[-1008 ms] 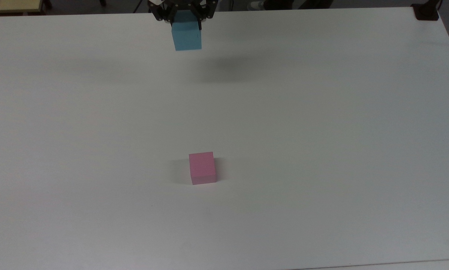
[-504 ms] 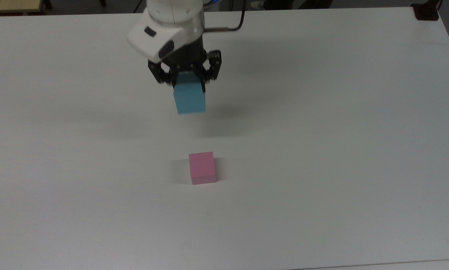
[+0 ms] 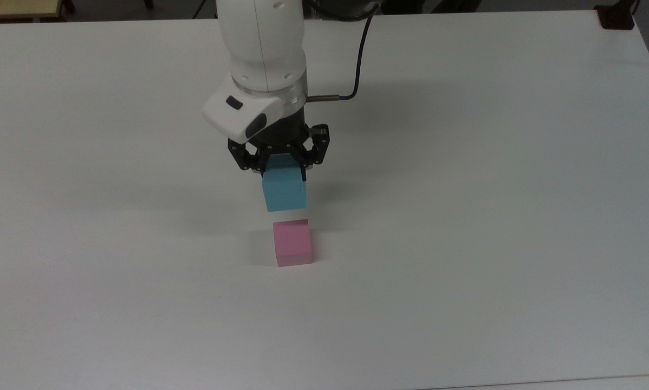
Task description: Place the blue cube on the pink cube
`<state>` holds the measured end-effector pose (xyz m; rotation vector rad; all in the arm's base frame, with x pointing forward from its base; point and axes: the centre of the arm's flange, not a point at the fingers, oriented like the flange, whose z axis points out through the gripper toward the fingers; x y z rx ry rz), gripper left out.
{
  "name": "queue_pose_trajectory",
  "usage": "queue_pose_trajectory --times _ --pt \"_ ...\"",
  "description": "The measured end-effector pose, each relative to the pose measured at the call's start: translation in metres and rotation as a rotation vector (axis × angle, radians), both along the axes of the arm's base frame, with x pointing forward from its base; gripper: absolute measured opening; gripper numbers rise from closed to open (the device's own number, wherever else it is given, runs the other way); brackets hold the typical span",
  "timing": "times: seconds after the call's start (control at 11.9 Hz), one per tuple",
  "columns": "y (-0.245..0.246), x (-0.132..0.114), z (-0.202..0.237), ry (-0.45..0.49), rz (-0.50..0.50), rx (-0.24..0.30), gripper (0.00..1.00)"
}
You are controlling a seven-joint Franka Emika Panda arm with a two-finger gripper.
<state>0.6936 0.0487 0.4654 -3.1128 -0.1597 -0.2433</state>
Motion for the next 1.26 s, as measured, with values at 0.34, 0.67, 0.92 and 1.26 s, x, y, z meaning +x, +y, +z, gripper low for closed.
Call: queue_pose_trajectory --times 0.34,0.67,0.92,1.26 --pt "0.007 0.021 -0.028 0.016 0.009 -0.001 0.58" --pt "0.015 0.035 -0.050 0.025 0.022 -0.010 0.58" --pt "0.023 0.040 -0.062 0.015 0.029 -0.014 0.58" --pt "0.013 0.041 -0.063 0.015 0.013 -0.024 0.86"
